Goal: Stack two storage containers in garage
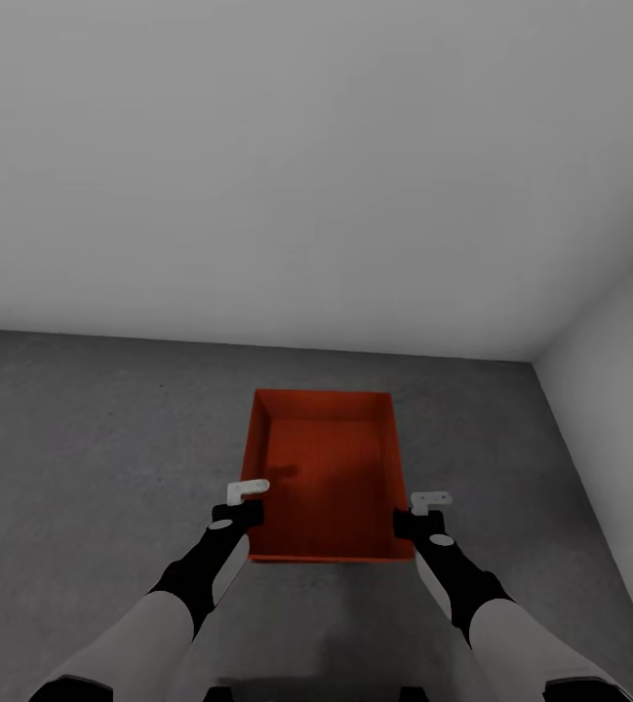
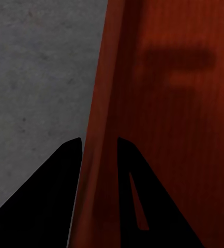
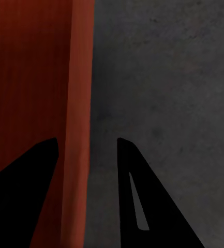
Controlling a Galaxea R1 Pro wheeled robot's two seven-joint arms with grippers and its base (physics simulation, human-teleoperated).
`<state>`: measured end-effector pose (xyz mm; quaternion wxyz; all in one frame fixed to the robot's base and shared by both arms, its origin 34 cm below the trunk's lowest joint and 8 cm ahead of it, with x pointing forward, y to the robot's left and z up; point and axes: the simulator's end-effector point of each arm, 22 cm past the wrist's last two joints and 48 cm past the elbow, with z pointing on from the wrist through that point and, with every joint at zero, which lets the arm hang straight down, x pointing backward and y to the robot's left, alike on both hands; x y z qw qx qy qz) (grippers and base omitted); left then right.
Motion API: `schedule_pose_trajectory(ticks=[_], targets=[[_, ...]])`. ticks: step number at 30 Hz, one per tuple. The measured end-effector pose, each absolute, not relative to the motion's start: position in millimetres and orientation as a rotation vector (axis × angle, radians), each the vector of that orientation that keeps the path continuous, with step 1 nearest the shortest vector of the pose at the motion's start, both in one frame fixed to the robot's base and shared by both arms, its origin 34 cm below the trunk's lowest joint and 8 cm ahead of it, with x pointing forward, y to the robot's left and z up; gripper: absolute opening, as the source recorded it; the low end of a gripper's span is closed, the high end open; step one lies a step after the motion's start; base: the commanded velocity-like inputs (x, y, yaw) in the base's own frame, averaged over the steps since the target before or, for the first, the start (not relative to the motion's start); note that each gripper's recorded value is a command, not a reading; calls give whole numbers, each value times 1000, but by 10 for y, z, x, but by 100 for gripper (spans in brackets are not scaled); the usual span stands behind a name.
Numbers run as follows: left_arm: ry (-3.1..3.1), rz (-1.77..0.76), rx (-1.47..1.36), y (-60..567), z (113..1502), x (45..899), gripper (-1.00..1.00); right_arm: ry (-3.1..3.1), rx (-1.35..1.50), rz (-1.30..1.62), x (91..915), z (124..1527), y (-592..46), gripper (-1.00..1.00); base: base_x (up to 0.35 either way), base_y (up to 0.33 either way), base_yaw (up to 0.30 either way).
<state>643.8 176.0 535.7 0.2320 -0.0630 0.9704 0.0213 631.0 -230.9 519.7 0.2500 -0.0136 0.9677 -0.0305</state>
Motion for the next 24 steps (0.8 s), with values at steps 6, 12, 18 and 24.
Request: schedule_pose_trajectory(ticks=[6,12,18,24], targets=[[2666,58,-173,1761,5277,6448,-100,2634,-37,-83,6319,5117,-2308,-100,0,0,0],[2666,58,-173,1763,5235,6452,-100,2634,-37,-83,6323,5076,-2306,-100,0,0,0],[2671,59,-174,1762,5231,6442,-100,2639,-37,-83,6313,5070,-2306,-100,0,0,23],[2675,72,-173,1659,5250,6427,-100,2643,-38,-72,6307,5059,-2410,-100,0,0,162]])
